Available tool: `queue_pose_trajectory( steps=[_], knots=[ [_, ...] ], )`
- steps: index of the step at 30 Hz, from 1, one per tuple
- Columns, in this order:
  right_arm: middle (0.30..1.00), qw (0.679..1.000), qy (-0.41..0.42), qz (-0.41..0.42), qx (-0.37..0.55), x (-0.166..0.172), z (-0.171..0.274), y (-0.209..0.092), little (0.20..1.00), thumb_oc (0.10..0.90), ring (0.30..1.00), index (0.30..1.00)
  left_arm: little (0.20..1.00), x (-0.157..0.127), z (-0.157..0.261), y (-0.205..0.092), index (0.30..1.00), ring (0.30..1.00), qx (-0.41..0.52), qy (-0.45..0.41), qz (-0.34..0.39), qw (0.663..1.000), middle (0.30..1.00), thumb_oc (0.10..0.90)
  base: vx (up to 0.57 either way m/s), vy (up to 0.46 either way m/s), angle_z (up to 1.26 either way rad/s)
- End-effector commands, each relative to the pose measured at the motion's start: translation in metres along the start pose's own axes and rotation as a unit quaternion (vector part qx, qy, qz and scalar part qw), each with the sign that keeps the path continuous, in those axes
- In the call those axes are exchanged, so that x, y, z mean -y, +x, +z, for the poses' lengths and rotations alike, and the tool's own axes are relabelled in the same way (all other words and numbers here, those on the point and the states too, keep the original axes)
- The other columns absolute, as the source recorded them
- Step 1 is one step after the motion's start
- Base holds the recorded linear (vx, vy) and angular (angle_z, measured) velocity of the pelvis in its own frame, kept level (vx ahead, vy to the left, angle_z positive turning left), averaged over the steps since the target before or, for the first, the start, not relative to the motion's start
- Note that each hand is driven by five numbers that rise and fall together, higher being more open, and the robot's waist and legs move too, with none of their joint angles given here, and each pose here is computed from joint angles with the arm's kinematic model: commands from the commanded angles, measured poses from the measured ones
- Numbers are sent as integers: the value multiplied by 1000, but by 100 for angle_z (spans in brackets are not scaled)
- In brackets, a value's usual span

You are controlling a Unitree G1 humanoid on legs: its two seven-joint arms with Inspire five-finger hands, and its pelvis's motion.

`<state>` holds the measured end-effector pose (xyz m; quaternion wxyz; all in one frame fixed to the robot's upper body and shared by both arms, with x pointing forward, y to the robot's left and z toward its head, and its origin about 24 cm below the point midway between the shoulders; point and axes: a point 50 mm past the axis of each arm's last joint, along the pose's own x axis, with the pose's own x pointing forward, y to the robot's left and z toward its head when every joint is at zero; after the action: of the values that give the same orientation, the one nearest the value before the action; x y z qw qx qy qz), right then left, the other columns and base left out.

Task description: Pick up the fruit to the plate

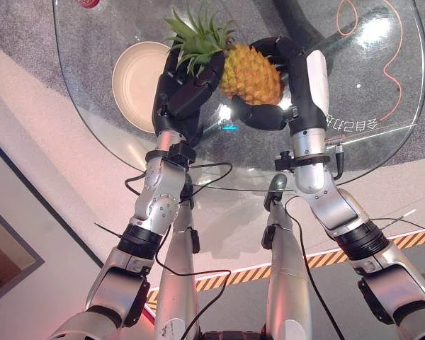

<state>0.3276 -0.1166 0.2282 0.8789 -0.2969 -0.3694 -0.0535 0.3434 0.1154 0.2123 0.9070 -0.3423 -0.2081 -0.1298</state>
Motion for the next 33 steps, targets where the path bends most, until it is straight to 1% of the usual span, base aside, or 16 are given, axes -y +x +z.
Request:
queue_pose_trajectory(
  steps=[1,15,19,20,21,22,33],
  knots=[
    [300,978,59,-34,199,19,82,20,200,100,300,300,900,40,39,7,900,900,108,-21,-99,989,900,800,0,0,0],
    [300,977,60,4,205,13,84,18,200,100,300,300,900,46,39,7,900,900,105,-19,-122,987,900,800,0,0,0],
    [300,976,58,12,210,12,86,19,200,100,300,300,900,49,42,7,900,900,116,-21,-140,983,900,800,0,0,0],
    [300,976,58,14,212,12,86,18,200,100,300,300,598,50,42,6,641,641,117,-21,-146,982,641,498,0,0,0],
    [300,975,58,14,213,13,86,19,200,100,300,300,529,50,43,6,582,582,118,-19,-152,981,582,429,0,0,0],
    [300,975,59,15,214,13,87,19,200,100,300,300,200,52,44,7,300,300,122,-17,-157,980,300,100,0,0,0],
    [300,975,59,8,215,13,87,21,200,100,300,300,200,55,48,8,300,300,142,-16,-179,973,300,100,0,0,0]
  ],
)
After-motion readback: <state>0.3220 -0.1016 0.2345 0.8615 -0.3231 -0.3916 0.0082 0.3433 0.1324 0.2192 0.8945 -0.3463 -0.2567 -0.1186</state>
